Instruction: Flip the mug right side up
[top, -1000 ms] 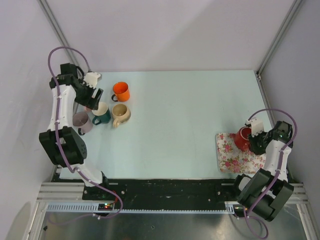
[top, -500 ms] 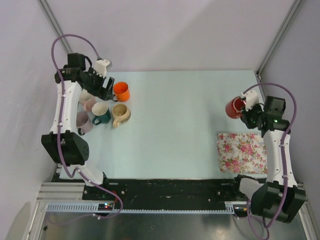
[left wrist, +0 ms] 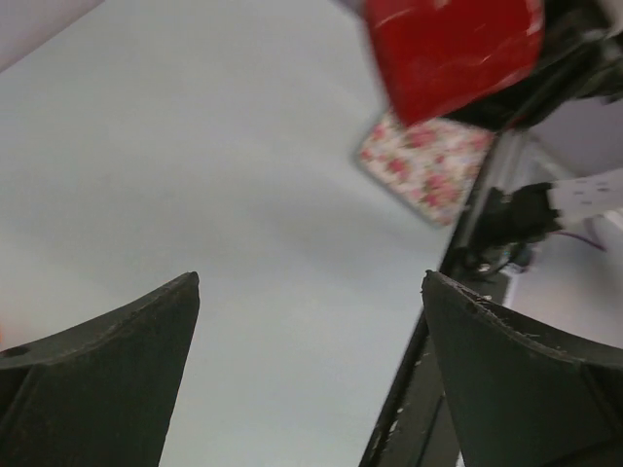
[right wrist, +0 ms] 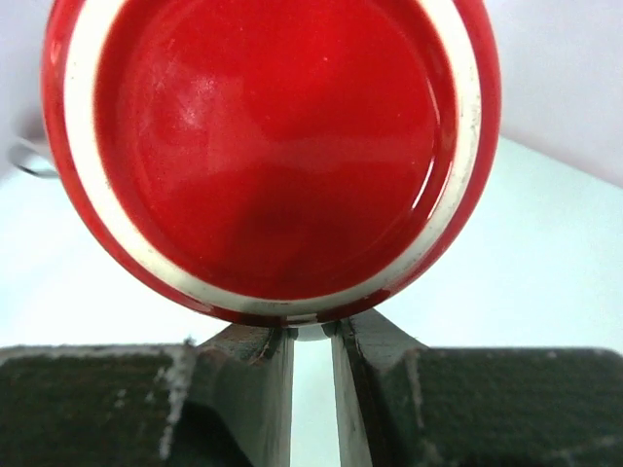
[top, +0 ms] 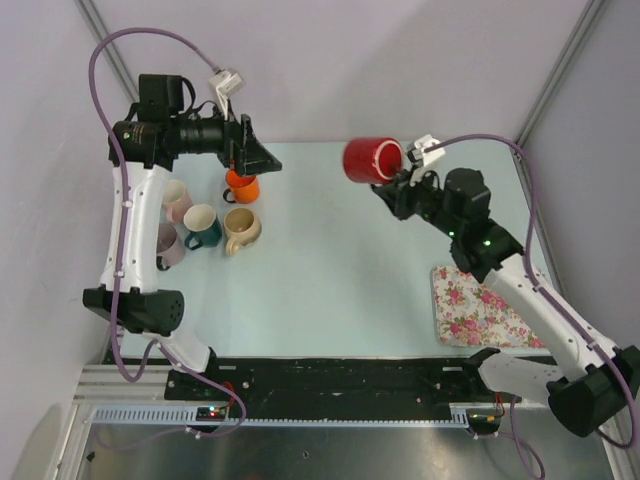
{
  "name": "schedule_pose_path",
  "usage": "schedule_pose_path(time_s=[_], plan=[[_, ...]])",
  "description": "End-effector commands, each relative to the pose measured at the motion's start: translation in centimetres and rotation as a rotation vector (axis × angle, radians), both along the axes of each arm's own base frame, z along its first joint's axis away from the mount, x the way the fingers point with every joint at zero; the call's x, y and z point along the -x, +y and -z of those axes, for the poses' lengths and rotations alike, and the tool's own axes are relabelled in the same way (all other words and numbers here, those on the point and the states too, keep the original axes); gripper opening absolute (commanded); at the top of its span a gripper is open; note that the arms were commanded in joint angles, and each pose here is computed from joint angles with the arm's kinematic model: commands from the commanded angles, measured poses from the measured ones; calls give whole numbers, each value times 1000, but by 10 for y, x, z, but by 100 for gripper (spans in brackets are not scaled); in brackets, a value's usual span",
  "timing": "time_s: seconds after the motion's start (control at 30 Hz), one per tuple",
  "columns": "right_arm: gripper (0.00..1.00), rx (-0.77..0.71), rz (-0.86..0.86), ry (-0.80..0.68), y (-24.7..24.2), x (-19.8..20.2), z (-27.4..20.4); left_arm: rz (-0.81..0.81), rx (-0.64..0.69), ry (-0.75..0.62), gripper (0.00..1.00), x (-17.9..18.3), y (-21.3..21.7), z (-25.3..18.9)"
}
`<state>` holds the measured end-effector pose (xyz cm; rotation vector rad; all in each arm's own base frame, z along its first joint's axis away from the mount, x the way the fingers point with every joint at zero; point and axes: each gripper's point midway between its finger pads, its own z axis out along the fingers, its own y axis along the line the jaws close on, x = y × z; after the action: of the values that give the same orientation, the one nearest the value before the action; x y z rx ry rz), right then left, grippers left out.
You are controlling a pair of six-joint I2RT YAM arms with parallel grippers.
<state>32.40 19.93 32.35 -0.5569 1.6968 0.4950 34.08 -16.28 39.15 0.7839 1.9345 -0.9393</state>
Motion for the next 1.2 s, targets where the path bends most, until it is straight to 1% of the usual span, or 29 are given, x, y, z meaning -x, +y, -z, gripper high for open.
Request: schedule_pose_path(time_s=[0.0,0.1,0.23,0.33,0.43,0.53,0.6,0.8,0.87,0.97,1.0,1.03,1.07,1.1,1.13,1.17], plan=[[0,-516,-140,-271,60,19,-148,190,198,15,100,48,-36,-64],[0,-621,-228,-285,87,34,-168,247,245,38,99,63,-48,-82],[0,-674,-338,-287,117,51,-182,288,255,16,95,76,-62,-94],[0,-689,-387,-280,131,57,-187,305,271,22,91,79,-66,-99],[0,-700,-431,-280,139,63,-190,278,264,11,86,74,-66,-99],[0,-703,-458,-259,147,64,-187,312,287,24,83,80,-69,-104],[0,-698,-465,-246,153,62,-182,339,297,11,77,85,-72,-109],[0,-678,-501,-180,175,53,-164,421,330,8,54,102,-76,-121],[0,-687,-521,-169,181,53,-164,443,338,24,43,107,-77,-121],[0,-690,-547,-161,189,52,-164,435,341,72,11,104,-79,-114],[0,-686,-553,-156,191,52,-162,419,339,87,6,100,-79,-111],[2,-680,-553,-149,193,50,-159,381,332,99,3,93,-79,-107],[8,-669,-548,-129,194,48,-154,344,323,109,2,85,-78,-102],[30,-657,-539,-109,193,45,-149,279,303,98,1,73,-75,-96],[49,-637,-528,-78,193,42,-141,224,285,91,0,62,-72,-90],[72,-617,-513,-51,191,39,-133,144,255,65,0,46,-65,-83]])
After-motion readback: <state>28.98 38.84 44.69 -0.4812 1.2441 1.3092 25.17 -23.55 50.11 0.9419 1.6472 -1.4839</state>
